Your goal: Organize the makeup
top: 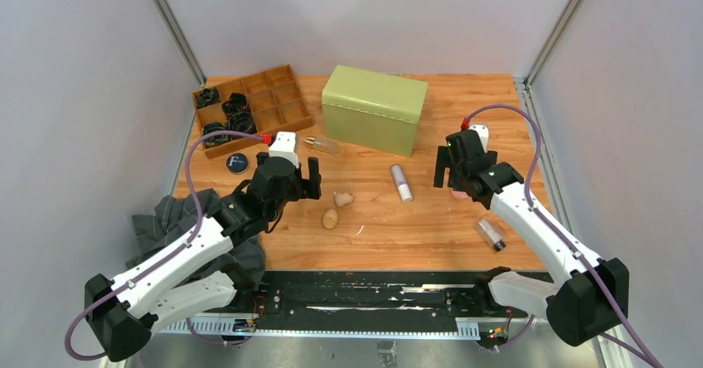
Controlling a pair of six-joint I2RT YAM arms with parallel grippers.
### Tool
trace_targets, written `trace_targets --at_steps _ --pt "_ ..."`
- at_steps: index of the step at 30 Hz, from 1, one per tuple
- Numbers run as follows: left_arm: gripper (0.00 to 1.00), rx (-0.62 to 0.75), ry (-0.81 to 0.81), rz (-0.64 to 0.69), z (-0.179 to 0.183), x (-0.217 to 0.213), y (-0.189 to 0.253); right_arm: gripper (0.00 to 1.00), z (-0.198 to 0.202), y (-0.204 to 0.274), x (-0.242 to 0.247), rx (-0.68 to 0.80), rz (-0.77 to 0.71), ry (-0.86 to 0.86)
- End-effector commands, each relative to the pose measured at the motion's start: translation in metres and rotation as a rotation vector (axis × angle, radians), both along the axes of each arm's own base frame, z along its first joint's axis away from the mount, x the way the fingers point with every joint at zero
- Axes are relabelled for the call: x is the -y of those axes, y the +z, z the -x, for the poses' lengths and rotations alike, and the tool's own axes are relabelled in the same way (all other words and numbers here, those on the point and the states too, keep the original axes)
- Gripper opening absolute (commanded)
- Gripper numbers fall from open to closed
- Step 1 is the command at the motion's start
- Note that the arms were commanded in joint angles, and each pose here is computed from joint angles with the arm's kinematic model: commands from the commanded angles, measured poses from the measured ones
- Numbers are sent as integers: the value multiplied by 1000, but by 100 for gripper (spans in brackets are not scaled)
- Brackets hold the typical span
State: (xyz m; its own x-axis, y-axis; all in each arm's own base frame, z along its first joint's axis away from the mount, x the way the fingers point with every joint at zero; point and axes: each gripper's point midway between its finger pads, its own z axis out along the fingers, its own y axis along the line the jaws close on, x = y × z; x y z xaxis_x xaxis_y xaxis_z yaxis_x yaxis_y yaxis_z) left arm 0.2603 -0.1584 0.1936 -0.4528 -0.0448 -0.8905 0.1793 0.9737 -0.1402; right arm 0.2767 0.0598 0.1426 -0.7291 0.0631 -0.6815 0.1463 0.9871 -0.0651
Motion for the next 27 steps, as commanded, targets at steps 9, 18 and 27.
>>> trace_targets --at_steps 9,18,27 --pt "98 40 -33 0 -5 9 20 89 15 5 -20 55 -80 165" --pt "98 12 87 107 -58 9 53 89 23 9 -31 68 -162 191" --pt "98 -60 158 182 -136 28 75 89 35 13 -30 85 -233 136"
